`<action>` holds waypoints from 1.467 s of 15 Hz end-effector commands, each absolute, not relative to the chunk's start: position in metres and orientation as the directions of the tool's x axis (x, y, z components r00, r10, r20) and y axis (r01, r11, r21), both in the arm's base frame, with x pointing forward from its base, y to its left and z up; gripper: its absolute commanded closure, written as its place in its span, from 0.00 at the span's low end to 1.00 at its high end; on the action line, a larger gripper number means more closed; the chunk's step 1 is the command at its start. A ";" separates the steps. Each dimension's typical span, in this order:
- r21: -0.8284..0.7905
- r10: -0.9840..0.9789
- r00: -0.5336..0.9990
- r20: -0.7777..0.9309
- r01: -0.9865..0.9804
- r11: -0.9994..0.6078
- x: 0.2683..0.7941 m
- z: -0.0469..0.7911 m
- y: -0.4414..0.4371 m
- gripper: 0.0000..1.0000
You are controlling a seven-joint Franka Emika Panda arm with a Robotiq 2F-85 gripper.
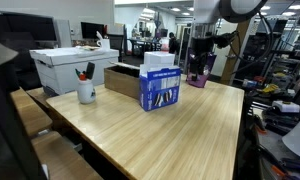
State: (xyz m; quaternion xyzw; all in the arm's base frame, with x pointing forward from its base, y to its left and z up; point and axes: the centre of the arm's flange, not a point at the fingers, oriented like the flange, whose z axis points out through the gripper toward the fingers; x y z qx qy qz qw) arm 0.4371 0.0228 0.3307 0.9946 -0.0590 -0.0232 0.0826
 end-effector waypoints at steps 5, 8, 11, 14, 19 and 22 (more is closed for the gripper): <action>0.029 -0.063 0.966 0.252 -0.073 -0.997 0.362 0.365 -0.030 0.00; 0.065 0.035 0.957 0.288 0.017 -0.998 0.351 0.387 -0.025 0.00; 0.120 0.059 0.985 0.161 0.040 -0.992 0.368 0.422 -0.007 0.00; 0.164 0.076 0.996 0.051 0.067 -0.984 0.384 0.442 0.012 0.00; 0.226 0.041 0.999 0.014 0.037 -0.974 0.403 0.458 0.035 0.00; 0.257 -0.012 1.000 0.025 -0.018 -0.966 0.414 0.461 0.046 0.00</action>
